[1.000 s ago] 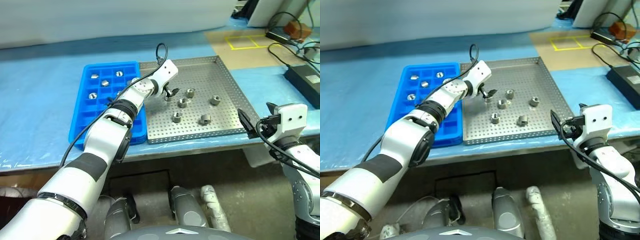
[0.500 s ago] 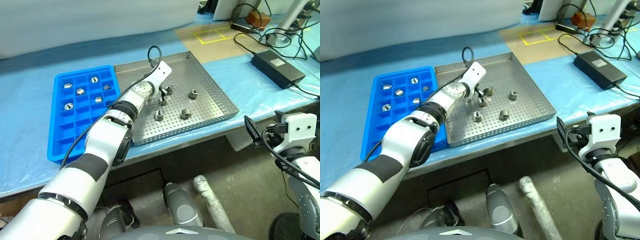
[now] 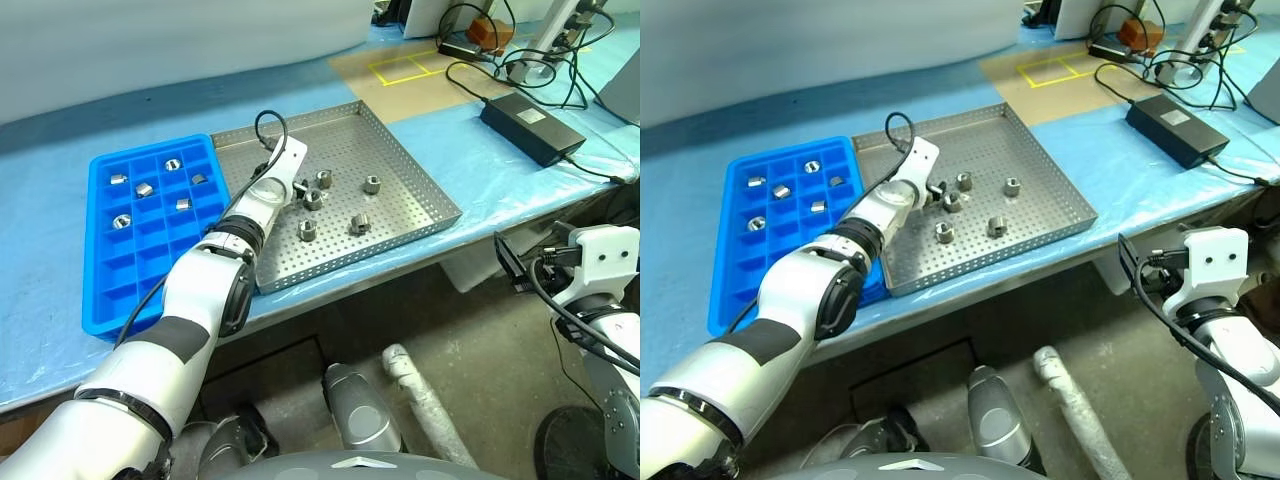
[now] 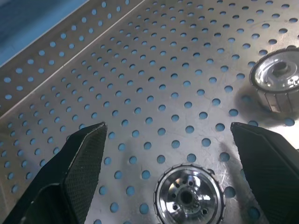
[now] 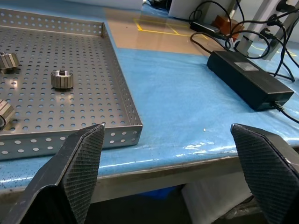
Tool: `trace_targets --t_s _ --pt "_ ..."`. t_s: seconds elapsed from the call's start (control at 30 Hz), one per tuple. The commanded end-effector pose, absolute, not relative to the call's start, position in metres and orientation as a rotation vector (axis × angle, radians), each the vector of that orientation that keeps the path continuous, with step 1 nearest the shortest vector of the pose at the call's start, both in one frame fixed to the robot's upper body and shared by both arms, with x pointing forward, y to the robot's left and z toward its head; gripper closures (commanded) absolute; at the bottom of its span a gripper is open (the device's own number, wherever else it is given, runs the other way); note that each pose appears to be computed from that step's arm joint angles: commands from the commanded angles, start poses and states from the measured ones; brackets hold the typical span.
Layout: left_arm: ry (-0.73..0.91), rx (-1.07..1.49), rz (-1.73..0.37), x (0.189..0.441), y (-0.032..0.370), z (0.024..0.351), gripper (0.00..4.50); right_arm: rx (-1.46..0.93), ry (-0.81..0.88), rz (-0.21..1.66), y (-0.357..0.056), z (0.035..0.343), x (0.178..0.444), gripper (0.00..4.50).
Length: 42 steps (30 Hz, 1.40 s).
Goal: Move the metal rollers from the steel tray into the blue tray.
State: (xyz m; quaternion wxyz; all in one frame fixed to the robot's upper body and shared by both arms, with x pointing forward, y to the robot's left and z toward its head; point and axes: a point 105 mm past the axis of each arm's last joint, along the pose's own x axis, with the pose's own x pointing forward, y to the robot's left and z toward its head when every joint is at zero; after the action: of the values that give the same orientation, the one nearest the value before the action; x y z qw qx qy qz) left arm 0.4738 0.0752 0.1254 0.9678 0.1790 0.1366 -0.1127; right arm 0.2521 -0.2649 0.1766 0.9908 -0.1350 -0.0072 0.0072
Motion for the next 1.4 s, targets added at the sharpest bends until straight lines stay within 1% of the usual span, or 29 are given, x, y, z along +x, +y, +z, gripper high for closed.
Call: trace_targets --t_s 0.03,0.23,0.33,0.47,0.5,0.53,0.57,0.7,0.8,0.9,0.97,1.03,1.1,1.17,1.27,1.33,1.4 --pt "0.301 0.345 -0.247 0.471 0.072 0.118 0.03 -0.303 -0.072 0.012 -0.264 0.194 0.250 0.00" --pt "0.379 0.218 -0.198 0.465 0.080 0.097 0.03 -0.314 -0.079 0.003 -0.266 0.198 0.248 0.00" --pt "0.392 0.158 -0.227 0.463 0.075 0.095 0.59 -0.317 -0.082 -0.002 -0.268 0.199 0.248 0.00" --pt "0.392 0.108 -0.237 0.464 0.071 0.098 1.96 -0.316 -0.084 -0.004 -0.268 0.199 0.250 0.00" --pt "0.391 0.101 -0.234 0.464 0.072 0.098 2.40 -0.315 -0.085 -0.001 -0.267 0.199 0.251 0.00" --pt "0.391 0.084 -0.230 0.465 0.073 0.099 2.69 -0.314 -0.087 0.003 -0.267 0.199 0.253 0.00" --pt "0.389 0.070 -0.224 0.465 0.073 0.100 2.78 -0.313 -0.089 0.008 -0.266 0.199 0.254 0.00" --pt "0.332 0.068 -0.168 0.470 0.083 0.110 2.77 -0.303 -0.104 0.054 -0.257 0.201 0.265 0.00" --pt "0.260 -0.041 -0.179 0.476 0.083 0.130 2.77 -0.272 -0.144 0.124 -0.243 0.210 0.280 0.00" --pt "0.105 -0.170 -0.291 0.480 0.071 0.166 2.77 -0.254 -0.176 0.214 -0.223 0.218 0.303 0.00" --pt "-0.044 -0.171 -0.329 0.481 0.073 0.195 2.77 -0.246 -0.203 0.332 -0.194 0.225 0.324 0.00" --pt "-0.138 -0.159 -0.354 0.479 0.076 0.211 2.77 -0.237 -0.226 0.412 -0.174 0.231 0.337 0.00" --pt "-0.181 -0.224 -0.334 0.479 0.087 0.221 2.77 -0.225 -0.240 0.478 -0.157 0.235 0.350 0.00" --pt "-0.273 -0.229 -0.337 0.475 0.096 0.234 2.77 -0.236 -0.235 0.562 -0.138 0.233 0.362 0.00" --pt "-0.403 -0.226 -0.332 0.461 0.111 0.250 2.77 -0.239 -0.244 0.695 -0.107 0.233 0.374 0.00" --pt "-0.442 -0.207 -0.301 0.449 0.124 0.248 2.77 -0.220 -0.257 0.764 -0.090 0.236 0.380 0.00" --pt "-0.432 -0.156 -0.254 0.438 0.139 0.238 2.77 -0.200 -0.265 0.816 -0.076 0.236 0.385 0.00"
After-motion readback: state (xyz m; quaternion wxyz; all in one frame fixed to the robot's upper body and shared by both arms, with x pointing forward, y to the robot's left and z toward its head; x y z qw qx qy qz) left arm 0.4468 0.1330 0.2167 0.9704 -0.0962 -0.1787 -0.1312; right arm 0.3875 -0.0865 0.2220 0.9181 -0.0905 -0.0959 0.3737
